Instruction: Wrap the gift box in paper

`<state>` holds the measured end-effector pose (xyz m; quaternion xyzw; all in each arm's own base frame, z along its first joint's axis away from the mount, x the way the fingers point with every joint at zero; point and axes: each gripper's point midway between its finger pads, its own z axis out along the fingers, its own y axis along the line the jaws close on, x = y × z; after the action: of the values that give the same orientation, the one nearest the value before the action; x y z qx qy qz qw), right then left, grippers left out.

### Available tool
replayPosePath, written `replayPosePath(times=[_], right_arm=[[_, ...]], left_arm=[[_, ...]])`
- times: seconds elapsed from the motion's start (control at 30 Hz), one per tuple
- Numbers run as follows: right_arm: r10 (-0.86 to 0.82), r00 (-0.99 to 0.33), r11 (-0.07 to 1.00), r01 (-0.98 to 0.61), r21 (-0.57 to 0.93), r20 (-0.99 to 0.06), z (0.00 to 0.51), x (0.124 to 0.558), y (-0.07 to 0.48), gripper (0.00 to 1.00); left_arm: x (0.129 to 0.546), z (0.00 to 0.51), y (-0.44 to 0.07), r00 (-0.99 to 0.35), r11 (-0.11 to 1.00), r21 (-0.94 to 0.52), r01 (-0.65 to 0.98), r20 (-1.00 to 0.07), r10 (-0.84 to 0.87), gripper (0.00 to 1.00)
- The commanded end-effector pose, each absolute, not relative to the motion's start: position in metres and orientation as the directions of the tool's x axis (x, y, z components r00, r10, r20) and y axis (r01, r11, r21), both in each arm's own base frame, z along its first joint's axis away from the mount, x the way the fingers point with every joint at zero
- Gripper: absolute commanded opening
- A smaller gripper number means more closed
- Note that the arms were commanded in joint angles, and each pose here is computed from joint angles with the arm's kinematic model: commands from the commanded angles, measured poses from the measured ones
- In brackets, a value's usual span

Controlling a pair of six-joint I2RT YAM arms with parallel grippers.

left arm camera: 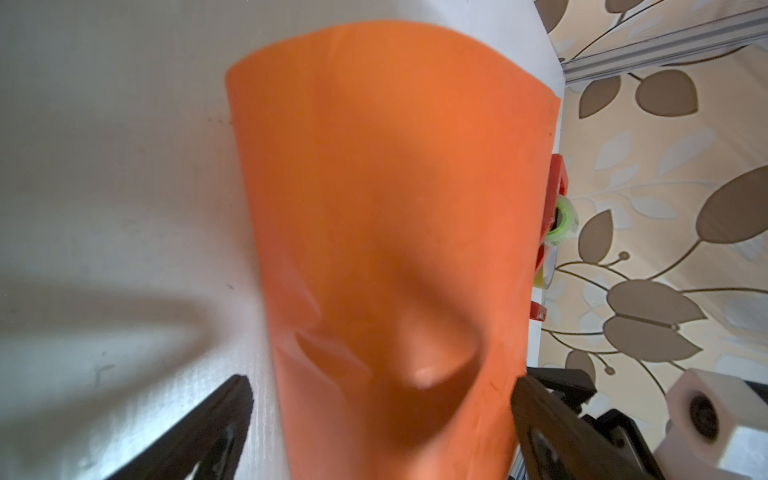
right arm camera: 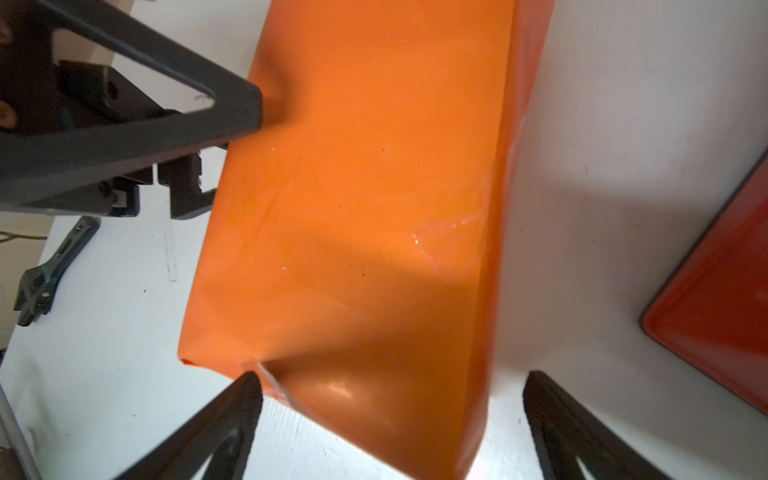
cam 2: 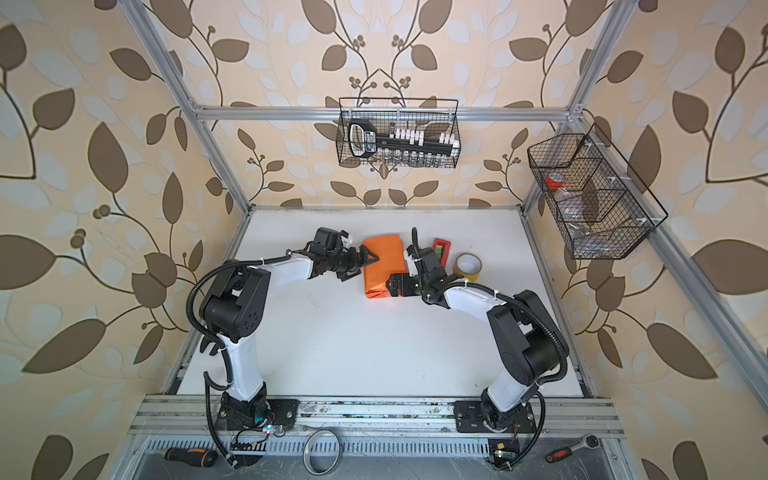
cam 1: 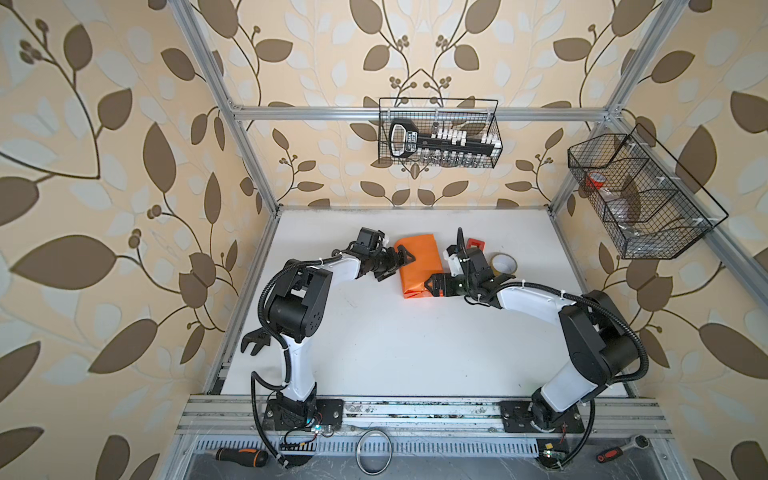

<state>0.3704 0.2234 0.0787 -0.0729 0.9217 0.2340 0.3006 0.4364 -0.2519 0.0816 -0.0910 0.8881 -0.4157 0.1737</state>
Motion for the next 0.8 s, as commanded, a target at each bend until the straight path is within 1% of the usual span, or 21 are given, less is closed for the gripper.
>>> replayPosePath(times=[0.0, 0.17, 0.33, 0.57, 0.77], right_arm=[[0.014, -0.816, 0.863, -0.282, 0.419, -0.578, 0.077, 0.376, 0.232, 0.99], [0.021, -0.825, 0.88, -0.252, 0.402, -0.564, 0.068, 0.383, 0.228, 0.98], [0.049, -0.827, 0.878, -0.231, 0.419, -0.56, 0.074, 0.391, 0.223, 0.98], [0.103, -0.84, 0.794, -0.253, 0.552, -0.533, 0.09, 0.395, 0.236, 0.97], [0.159, -0.84, 0.782, -0.214, 0.585, -0.519, 0.09, 0.424, 0.229, 0.97]], left_arm=[[0.444, 0.089, -0.25, -0.918, 0.639, -0.769, 0.019, -0.266, -0.293, 0.99], [0.443, 0.085, -0.248, -0.919, 0.644, -0.765, 0.011, -0.262, -0.296, 0.99], [0.443, 0.082, -0.248, -0.918, 0.648, -0.762, 0.009, -0.262, -0.296, 0.99], [0.444, 0.082, -0.245, -0.914, 0.659, -0.752, 0.006, -0.271, -0.301, 0.99], [0.455, 0.084, -0.25, -0.915, 0.635, -0.773, -0.007, -0.251, -0.316, 0.99]])
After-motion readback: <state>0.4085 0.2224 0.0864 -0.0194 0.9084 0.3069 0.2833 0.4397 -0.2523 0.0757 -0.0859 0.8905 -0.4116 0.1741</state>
